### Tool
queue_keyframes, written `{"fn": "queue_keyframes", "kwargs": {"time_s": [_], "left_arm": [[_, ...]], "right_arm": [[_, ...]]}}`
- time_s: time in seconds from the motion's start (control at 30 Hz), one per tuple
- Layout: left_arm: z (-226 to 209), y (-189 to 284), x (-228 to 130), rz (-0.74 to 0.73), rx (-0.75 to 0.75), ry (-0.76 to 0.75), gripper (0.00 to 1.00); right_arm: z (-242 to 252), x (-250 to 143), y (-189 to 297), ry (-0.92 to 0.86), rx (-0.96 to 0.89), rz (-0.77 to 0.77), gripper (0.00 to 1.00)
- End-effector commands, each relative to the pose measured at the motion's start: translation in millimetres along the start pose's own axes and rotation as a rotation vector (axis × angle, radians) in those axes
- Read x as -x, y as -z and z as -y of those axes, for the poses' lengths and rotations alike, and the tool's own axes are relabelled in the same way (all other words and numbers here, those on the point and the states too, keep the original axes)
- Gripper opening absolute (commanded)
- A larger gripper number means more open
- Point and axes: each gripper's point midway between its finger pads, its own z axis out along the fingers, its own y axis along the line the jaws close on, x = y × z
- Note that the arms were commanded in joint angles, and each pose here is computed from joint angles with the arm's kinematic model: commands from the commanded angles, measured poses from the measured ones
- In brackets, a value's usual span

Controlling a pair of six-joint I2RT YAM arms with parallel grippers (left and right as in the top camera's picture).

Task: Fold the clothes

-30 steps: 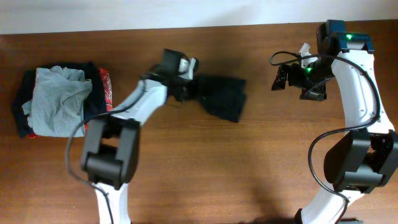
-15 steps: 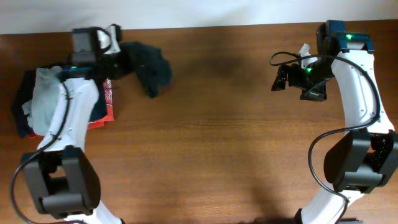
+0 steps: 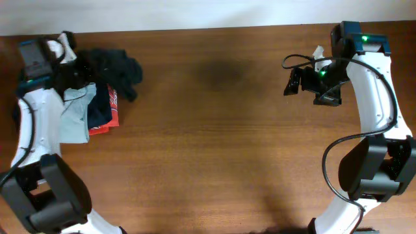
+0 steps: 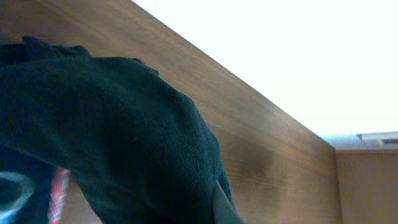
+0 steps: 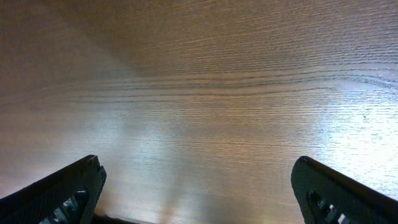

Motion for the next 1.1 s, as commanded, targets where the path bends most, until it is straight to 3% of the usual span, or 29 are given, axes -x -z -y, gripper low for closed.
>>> {"fn": "queue_keyframes", "kwargs": {"time_s": [0.0, 0.23, 0.43, 0.47, 0.5, 0.53, 0.6, 0.67, 0.77, 1.07], "left_arm": [[23.5, 48.9, 23.0, 0.081, -0.065, -0.083, 0.01], [2.9, 115.6, 40.7, 0.184, 0.012, -0.087, 0.01], [-52.9, 144.4, 32.2, 0.173, 0.179, -0.007, 0.01], [-67.2, 149.8, 30.1, 0.174, 0.243, 0.021, 0.07], [-84.7, 156.9, 26.7, 0.174, 0.326, 0.053, 0.29], [-95.2, 161.7, 24.8, 0.174, 0.379, 0.07, 0.39], [-123.7, 178.2, 20.3, 0.182, 0.531, 0.11, 0.77], [-142.6, 192.6, 17.9, 0.192, 0.635, 0.135, 0.96], [-157.2, 207.7, 17.8, 0.212, 0.685, 0.165, 0.99], [-122.0, 209.7, 31.6, 0.261, 0.406, 0.167, 0.99]], "right_arm": [[-1.8, 3.0, 10.5, 0.021, -0.005, 0.034, 0.99], [-3.0, 2.6, 10.4, 0.021, 0.002, 0.033, 0.99], [-8.6, 1.1, 10.5, 0.02, 0.034, 0.026, 0.99], [-8.8, 0.4, 10.5, 0.019, 0.036, 0.023, 0.99], [-8.7, -0.5, 10.5, 0.018, 0.036, 0.019, 0.99], [-8.6, -1.3, 10.5, 0.017, 0.035, 0.017, 0.99], [-8.3, -3.3, 10.4, 0.014, 0.034, 0.008, 0.99], [-8.2, -4.7, 10.4, 0.012, 0.033, 0.003, 0.99], [-8.2, -5.1, 10.4, 0.012, 0.034, 0.001, 0.99], [-10.7, 5.3, 15.6, 0.054, 0.036, 0.047, 0.99]]}}
